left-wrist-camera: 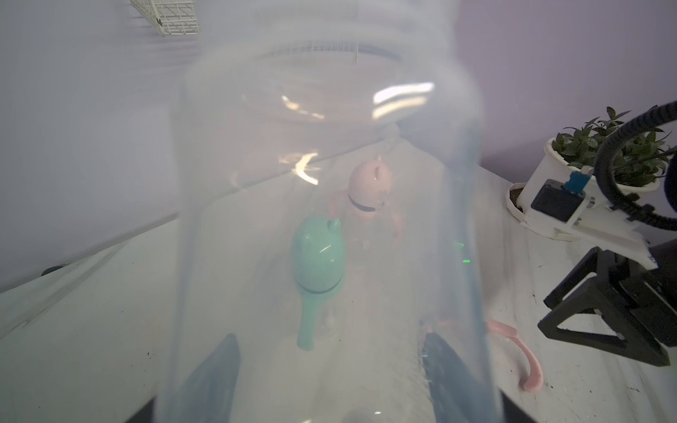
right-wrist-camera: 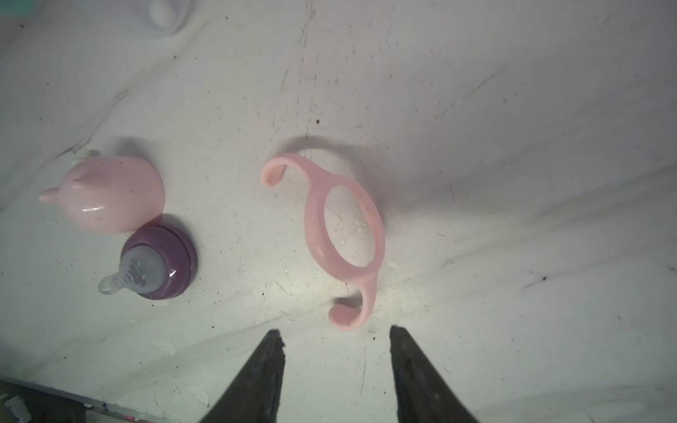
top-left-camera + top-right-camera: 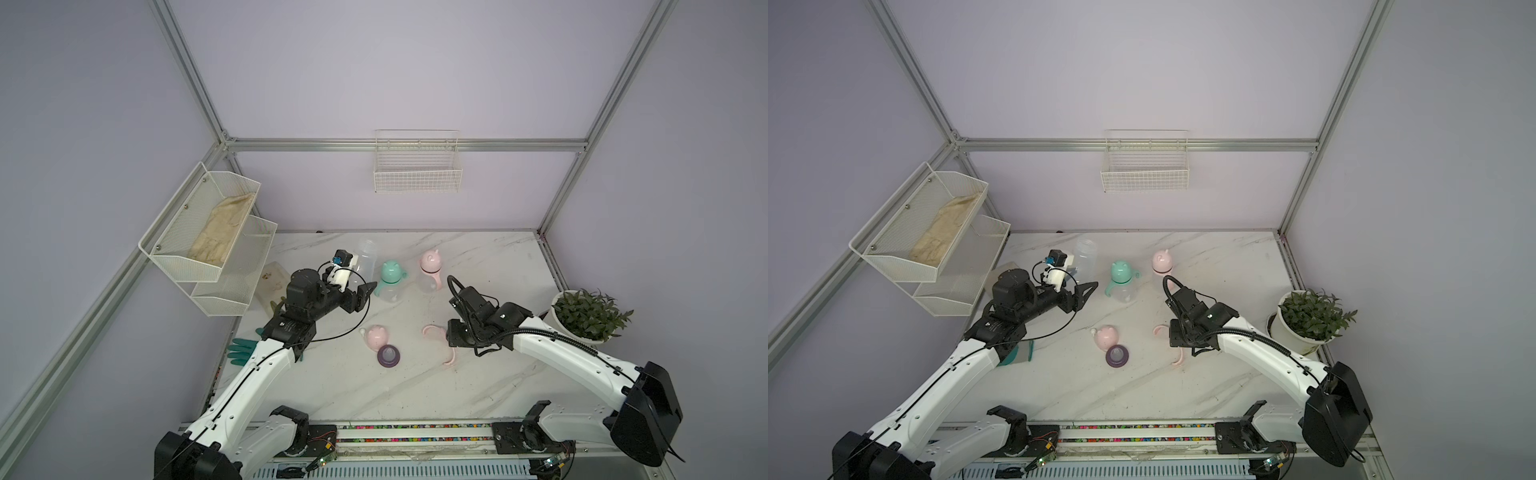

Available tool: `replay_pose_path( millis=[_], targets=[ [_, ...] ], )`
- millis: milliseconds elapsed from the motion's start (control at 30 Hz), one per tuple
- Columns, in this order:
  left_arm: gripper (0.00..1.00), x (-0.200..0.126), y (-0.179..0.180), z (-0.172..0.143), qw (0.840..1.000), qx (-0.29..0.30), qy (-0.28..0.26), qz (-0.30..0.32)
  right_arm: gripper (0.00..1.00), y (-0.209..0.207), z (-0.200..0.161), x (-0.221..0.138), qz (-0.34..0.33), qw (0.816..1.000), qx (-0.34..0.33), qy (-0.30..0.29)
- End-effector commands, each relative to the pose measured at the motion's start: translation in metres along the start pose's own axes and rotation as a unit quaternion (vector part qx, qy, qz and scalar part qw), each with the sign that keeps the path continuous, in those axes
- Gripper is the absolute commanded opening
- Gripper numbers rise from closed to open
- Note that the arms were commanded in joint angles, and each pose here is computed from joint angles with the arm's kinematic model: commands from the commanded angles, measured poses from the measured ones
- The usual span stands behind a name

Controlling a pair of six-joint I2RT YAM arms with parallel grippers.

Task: Assemble the baby bottles
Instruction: Pick up the handle at the center of the board.

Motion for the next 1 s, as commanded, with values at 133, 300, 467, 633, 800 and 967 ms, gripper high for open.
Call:
replay_pose_path(
  millis=[133, 300, 467, 633, 800, 967],
  targets=[
    [0.00, -0.008, 0.001, 0.008, 1.000, 0.012, -0.022, 0.012, 0.44, -0.017, -0.021, 0.044, -0.005, 0.998, 0.062, 0.026],
    [0.00, -0.012, -0.001, 0.011, 0.999, 0.015, -0.027, 0.011, 0.39, -0.022, -0.027, 0.060, 0.018, 0.997, 0.076, 0.021],
    [0.00, -0.013, -0.001, 0.012, 0.999, 0.016, -0.029, 0.009, 0.37, -0.021, -0.028, 0.069, 0.022, 0.996, 0.079, 0.022],
    [0.00, -0.011, -0.002, 0.011, 1.000, 0.012, -0.025, 0.002, 0.29, -0.022, -0.027, 0.081, 0.013, 0.997, 0.080, 0.014],
    [0.00, -0.008, -0.002, 0.009, 1.000, 0.011, -0.014, -0.009, 0.16, -0.026, -0.023, 0.072, -0.023, 0.997, 0.076, -0.009],
    [0.00, -0.003, -0.007, 0.014, 0.999, 0.013, 0.004, -0.034, 0.05, -0.013, 0.001, 0.016, -0.015, 0.996, 0.046, -0.078]
  ],
)
Point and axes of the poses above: each gripper's point midway between its finger pads, its own x axis out along the fingers, its own y axis along the line the jaws close on, z = x × y, the point moved 10 cm from there along -x, back along the fingers, and after that the axes turned 11 degrees about x, right-handed, at the moved point
